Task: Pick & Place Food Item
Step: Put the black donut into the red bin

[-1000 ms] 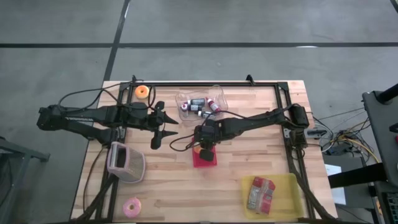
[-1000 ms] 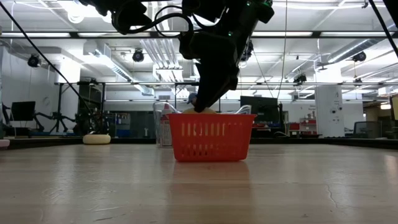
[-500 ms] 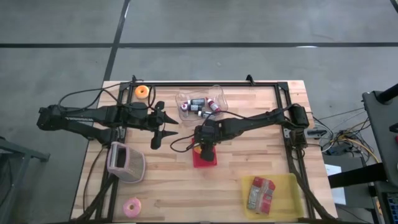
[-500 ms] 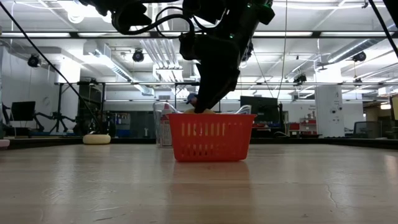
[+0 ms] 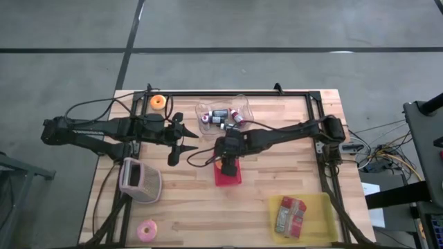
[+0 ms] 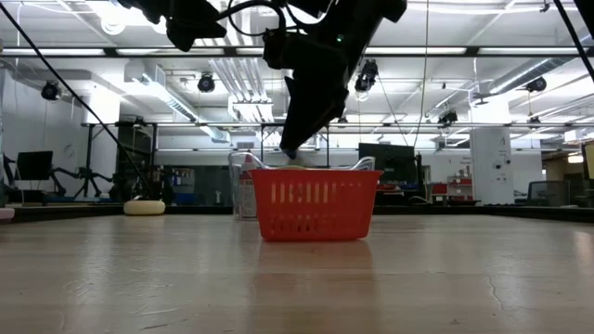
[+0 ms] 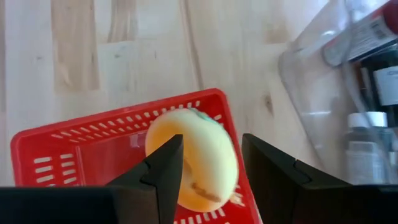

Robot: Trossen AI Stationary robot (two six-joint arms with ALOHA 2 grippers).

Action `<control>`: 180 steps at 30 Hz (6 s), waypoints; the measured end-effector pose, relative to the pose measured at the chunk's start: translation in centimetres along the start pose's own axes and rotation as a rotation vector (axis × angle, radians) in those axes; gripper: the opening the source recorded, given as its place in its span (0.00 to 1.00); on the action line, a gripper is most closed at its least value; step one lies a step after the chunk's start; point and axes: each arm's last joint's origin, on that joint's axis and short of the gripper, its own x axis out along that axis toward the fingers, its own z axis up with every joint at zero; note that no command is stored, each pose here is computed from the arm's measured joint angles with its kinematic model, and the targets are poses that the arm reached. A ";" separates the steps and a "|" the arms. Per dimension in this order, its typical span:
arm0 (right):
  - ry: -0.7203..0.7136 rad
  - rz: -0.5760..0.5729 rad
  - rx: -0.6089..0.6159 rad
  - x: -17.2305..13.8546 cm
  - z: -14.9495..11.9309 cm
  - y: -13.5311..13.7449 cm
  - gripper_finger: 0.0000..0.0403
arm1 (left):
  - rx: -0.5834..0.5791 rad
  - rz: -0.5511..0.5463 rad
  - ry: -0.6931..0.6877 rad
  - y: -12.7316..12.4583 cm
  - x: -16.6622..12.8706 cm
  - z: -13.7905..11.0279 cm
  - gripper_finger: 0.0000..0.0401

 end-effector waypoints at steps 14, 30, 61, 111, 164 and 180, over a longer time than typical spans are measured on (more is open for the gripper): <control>-0.113 -0.009 0.046 -2.7 1.0 -0.3 0.38 | 0.000 0.000 0.000 0.0 0.0 0.0 0.50; -0.427 -0.004 -0.049 -4.4 -0.6 -1.7 0.33 | -0.001 0.001 0.001 0.0 0.0 0.0 0.50; -0.836 0.133 0.049 -7.9 -12.0 -11.6 0.32 | 0.000 0.001 0.006 0.0 0.2 -0.1 0.50; -0.827 0.130 0.050 -7.7 -12.1 -11.6 0.32 | -0.382 0.661 0.040 4.0 -1.2 -0.7 0.50; -0.827 0.126 0.052 -7.7 -12.1 -11.6 0.32 | -1.469 0.966 0.700 26.1 -0.5 -11.1 0.50; -0.827 0.126 0.052 -7.7 -12.1 -11.6 0.32 | -1.511 1.011 0.745 28.7 -1.0 -14.6 0.50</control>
